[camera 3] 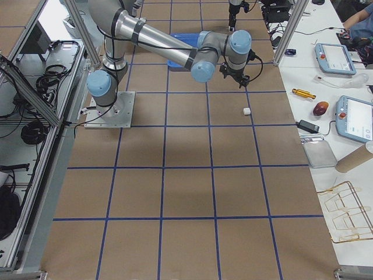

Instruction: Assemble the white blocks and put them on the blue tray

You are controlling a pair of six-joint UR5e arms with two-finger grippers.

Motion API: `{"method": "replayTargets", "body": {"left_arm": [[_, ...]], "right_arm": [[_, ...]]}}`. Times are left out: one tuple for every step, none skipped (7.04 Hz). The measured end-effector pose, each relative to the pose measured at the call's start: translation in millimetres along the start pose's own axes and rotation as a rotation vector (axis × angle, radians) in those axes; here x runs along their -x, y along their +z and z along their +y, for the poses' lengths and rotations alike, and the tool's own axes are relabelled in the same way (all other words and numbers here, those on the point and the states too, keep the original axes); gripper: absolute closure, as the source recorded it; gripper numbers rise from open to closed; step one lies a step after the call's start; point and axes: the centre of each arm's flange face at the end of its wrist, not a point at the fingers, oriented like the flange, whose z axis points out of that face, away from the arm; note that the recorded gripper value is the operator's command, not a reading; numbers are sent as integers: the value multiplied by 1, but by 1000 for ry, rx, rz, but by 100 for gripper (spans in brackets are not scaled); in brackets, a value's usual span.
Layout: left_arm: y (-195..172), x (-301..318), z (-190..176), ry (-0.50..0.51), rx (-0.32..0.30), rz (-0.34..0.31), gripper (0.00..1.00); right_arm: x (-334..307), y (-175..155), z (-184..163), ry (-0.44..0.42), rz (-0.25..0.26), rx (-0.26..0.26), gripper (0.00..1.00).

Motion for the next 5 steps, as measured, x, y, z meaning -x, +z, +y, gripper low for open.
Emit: {"method": "replayTargets", "body": {"left_arm": [[0,0,0,-8,-1,1,91],[-4,0,1,-24,-3,1,91],[-11,-3,5,-37,6,2,91],[-27,-14,16,-33,29,5,91],[-47,-36,37,-14,52,14,94]], "right_arm": [[-19,16,5,-123,-9,-3,2],[-38,28,9,-237,-5,-2,0],[-56,40,14,-337,-6,1,2],[-74,53,18,-430,-11,3,3],[-90,65,20,-492,-14,4,3]]}}
